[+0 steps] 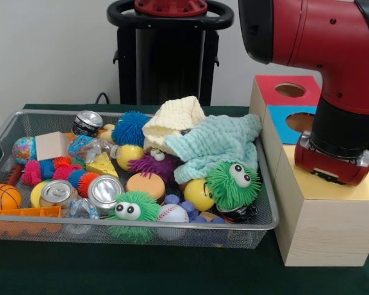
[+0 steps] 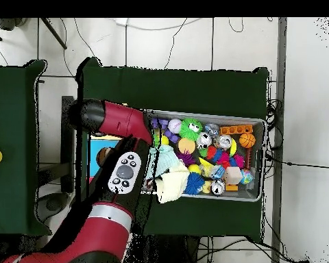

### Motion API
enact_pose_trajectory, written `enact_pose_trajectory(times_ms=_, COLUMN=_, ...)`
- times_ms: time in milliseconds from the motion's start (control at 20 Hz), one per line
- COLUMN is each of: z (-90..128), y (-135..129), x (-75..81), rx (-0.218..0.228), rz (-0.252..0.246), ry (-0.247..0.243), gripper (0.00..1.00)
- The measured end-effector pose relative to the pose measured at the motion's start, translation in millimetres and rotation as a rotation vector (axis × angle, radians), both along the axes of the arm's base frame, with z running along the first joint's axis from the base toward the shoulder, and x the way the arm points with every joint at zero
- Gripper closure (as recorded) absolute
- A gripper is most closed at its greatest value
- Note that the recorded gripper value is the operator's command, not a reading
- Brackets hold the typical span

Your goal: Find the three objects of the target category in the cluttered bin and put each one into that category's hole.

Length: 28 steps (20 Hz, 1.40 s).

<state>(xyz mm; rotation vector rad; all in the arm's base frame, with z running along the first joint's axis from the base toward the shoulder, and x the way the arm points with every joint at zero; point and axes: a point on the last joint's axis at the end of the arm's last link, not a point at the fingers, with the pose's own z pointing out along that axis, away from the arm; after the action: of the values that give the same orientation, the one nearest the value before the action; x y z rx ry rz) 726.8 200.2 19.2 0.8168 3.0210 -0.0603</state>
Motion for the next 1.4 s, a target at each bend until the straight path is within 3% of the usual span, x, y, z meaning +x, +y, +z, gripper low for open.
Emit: enact_pose_trajectory(times_ms=1400, z=30, y=12, x=-3.2, rx=-0.042, rz=0.040, ry=-0.013, gripper=0.00)
